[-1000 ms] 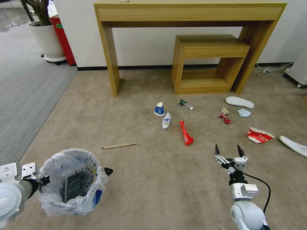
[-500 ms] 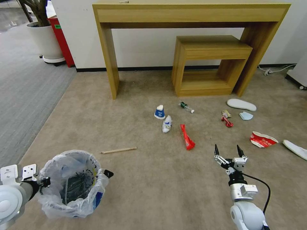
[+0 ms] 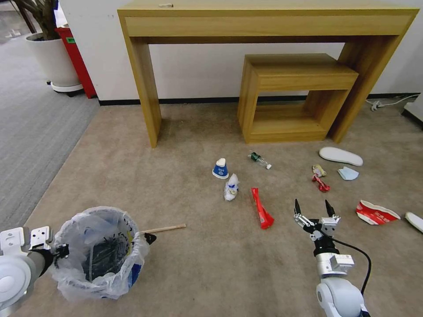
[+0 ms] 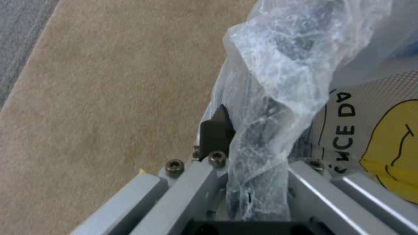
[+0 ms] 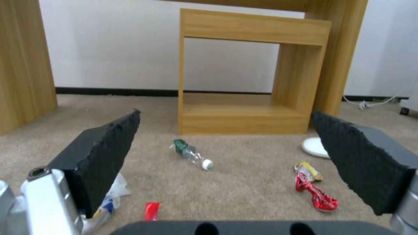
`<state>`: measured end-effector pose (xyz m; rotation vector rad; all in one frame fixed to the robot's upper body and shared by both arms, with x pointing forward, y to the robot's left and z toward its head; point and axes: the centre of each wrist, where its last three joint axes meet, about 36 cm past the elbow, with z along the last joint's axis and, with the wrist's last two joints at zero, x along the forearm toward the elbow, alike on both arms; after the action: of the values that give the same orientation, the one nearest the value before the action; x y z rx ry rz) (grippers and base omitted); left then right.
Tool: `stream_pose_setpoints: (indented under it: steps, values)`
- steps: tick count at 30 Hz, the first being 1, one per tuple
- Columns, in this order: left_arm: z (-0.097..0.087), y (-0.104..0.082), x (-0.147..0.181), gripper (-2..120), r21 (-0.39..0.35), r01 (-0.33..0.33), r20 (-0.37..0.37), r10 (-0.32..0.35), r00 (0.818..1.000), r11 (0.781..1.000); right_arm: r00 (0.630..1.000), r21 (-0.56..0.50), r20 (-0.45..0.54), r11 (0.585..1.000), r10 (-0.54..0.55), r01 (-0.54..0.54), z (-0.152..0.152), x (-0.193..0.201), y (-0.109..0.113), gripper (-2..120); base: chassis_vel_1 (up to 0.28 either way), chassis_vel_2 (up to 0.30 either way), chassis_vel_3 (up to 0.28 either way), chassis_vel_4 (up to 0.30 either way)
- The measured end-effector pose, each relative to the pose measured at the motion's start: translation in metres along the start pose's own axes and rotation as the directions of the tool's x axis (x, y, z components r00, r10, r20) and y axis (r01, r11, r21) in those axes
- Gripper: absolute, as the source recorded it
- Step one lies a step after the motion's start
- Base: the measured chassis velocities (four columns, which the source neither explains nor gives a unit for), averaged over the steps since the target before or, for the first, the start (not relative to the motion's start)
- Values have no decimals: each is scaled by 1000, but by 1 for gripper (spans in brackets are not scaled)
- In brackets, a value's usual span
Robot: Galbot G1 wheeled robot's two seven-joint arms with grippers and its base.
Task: Pick up the trash bin and place the garbage on the floor into it.
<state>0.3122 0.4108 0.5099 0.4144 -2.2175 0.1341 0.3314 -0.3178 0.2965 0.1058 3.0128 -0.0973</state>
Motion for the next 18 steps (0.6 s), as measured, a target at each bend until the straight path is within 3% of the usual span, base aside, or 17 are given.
stream_pose_setpoints:
  steps: [18]
  values:
    - [0,3,-1,0,4,10,7,-10,1000,1000,1000,-7,11,1000,-4,5,1,0,3,100,-29,27,34,-32]
